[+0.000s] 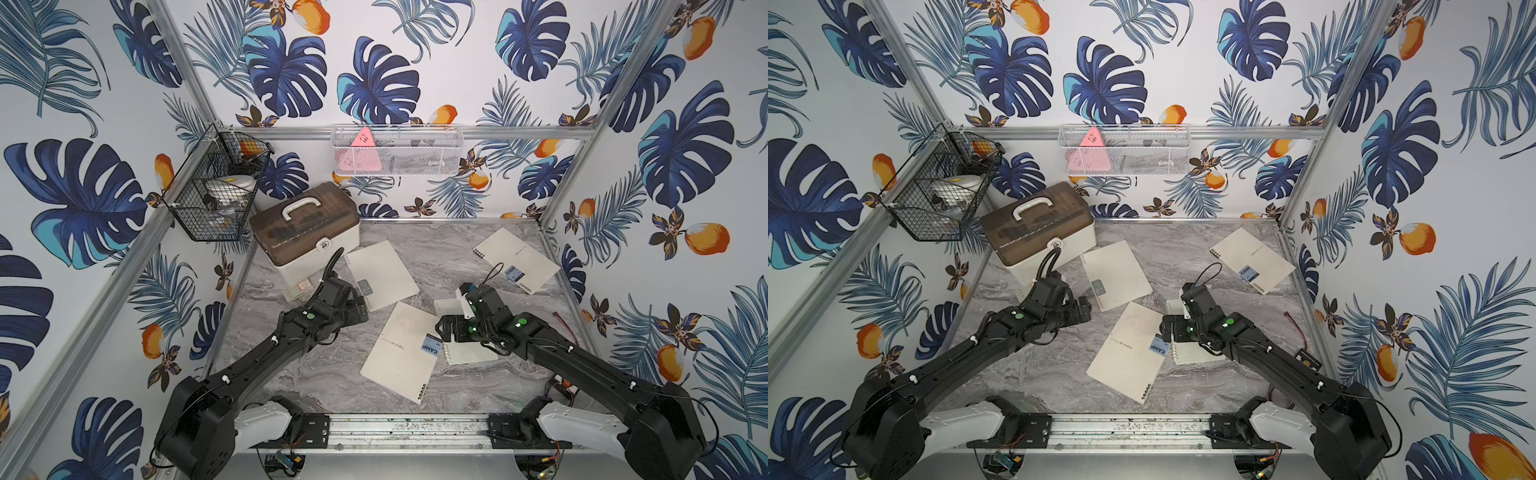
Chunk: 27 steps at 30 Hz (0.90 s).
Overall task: Tear off pages from different notebooks
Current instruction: Move the notebook to the center of the board.
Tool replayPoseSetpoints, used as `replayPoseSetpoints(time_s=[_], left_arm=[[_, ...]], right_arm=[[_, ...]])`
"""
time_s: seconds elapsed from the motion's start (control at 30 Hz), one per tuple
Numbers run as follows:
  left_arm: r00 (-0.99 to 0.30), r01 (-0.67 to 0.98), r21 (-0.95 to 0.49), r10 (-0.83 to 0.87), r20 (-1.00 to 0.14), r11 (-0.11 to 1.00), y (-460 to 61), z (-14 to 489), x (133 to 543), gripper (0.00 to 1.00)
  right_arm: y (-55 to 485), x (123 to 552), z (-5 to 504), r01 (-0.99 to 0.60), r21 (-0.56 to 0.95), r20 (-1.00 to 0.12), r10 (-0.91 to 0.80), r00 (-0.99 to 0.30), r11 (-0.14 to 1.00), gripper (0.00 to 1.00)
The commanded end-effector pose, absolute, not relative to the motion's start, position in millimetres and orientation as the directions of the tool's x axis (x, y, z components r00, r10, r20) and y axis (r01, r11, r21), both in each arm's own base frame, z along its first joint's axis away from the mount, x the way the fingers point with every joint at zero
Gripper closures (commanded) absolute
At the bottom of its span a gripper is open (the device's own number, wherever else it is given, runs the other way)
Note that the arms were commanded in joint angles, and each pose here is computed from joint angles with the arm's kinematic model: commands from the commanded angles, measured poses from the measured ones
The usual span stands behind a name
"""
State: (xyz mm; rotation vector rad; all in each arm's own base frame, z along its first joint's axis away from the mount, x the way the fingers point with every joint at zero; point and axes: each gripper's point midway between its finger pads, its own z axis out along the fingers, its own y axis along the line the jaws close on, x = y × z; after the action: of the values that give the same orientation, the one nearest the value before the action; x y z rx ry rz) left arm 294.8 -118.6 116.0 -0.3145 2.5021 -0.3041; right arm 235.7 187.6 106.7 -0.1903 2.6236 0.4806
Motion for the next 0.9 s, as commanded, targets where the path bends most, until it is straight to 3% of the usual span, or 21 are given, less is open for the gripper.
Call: replayPoseSetpoints(time_s=[0.0, 0.2, 0.47, 0.6, 0.7, 0.87], left_arm=[[-0.835, -0.169, -0.237, -0.266, -0.482, 0.957, -116, 106, 283, 0.01], [-0.827, -0.147, -0.304, -0.285, -0.485, 0.941, -125, 106, 283, 0.01], [-0.833, -0.111, -0.341, -0.274, -0.481, 0.934, -134, 102, 281, 0.01], [-0.828, -0.131, -0.317, -0.280, -0.486, 0.939, -128, 100, 281, 0.01], [-0.833, -0.125, -0.317, -0.272, -0.481, 0.940, -129, 98, 281, 0.01], [-0.842, -0.123, -0.327, -0.273, -0.465, 0.937, -132, 92, 278, 0.01]], right_arm=[[187, 224, 87, -0.184, 0.246, -0.391, -0.076, -0.917, 0.952, 0.00], [190, 265, 73, -0.137, 0.098, -0.401, -0.087, -0.912, 0.986, 0.08], [193, 325, 47, -0.042, 0.019, -0.369, -0.032, -0.929, 0.999, 0.34], [196, 334, 25, -0.032, 0.065, -0.331, -0.008, -0.944, 0.997, 0.39], [190, 334, 10, -0.030, 0.020, -0.294, -0.023, -0.956, 0.999, 0.42], [147, 341, 7, 0.088, -0.012, -0.270, 0.081, -0.959, 0.996, 0.59]])
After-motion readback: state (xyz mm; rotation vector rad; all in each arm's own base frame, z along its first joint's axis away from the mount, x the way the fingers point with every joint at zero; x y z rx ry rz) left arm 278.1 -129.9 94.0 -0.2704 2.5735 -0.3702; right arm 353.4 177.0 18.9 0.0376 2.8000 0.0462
